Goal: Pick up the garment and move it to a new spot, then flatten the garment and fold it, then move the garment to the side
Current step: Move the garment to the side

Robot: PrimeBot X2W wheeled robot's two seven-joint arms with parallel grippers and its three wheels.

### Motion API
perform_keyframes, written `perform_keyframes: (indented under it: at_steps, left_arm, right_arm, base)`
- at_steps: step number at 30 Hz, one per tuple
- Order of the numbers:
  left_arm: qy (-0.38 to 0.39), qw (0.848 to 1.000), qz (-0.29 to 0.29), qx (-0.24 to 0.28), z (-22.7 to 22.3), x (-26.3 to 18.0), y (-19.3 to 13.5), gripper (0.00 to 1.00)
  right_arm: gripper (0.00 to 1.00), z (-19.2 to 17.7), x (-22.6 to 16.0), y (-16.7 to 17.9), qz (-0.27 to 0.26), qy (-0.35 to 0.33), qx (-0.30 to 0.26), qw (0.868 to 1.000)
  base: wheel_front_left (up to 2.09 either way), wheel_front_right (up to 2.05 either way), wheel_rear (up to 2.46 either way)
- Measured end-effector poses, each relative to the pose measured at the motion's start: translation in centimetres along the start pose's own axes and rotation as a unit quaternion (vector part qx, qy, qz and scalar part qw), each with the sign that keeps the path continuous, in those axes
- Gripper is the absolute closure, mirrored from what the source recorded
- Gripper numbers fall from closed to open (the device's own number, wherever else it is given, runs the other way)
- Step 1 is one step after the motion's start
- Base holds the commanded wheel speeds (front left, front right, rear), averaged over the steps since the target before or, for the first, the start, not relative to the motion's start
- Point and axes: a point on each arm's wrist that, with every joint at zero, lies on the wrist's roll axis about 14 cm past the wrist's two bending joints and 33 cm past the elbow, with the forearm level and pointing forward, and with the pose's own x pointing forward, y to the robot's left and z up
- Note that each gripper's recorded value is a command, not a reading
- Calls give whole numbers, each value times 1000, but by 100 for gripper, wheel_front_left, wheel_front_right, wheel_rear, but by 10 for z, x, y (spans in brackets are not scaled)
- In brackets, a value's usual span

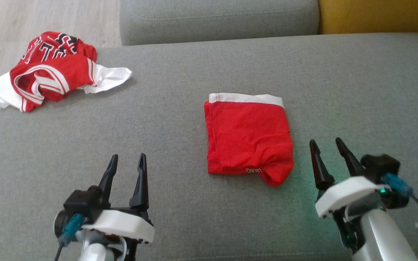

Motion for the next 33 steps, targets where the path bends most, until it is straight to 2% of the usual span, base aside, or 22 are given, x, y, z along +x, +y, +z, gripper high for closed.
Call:
perform_keyframes:
  at_steps: [4,8,17,24,25,26,29,30,31,33]
  left_arm:
    - [6,1000,1,-1,-4,1,1,0]
    - [6,1000,1,-3,-4,3,1,0]
    - [16,999,28,-6,-11,7,18,0]
    - [24,999,48,-9,-16,11,31,0]
    - [25,998,50,-9,-17,11,32,0]
    - [26,998,52,-9,-18,11,33,0]
    - [30,998,56,-8,-20,11,36,0]
    - [31,998,56,-8,-21,12,36,0]
    - [32,998,56,-9,-22,12,35,0]
    - [34,998,53,-10,-23,14,34,0]
  right_arm:
    - [0,-16,13,-1,1,62,-1,998]
    - [0,-14,37,3,9,102,-7,995]
    - [0,-53,70,1,26,246,-2,969]
    - [0,-78,84,10,51,320,0,946]
    - [16,-79,86,10,53,323,0,945]
    - [46,-80,87,11,55,325,1,944]
    - [66,-84,88,16,64,336,6,940]
    - [77,-84,89,16,66,337,6,939]
    - [100,-84,90,17,67,337,6,939]
    - [100,-83,91,14,64,332,11,941]
  base:
    - [0,0,0]
    - [0,0,0]
    - [0,0,0]
    - [0,0,0]
    - [0,0,0]
    - [0,0,0]
    - [0,0,0]
    - [0,0,0]
    - [0,0,0]
    - [0,0,0]
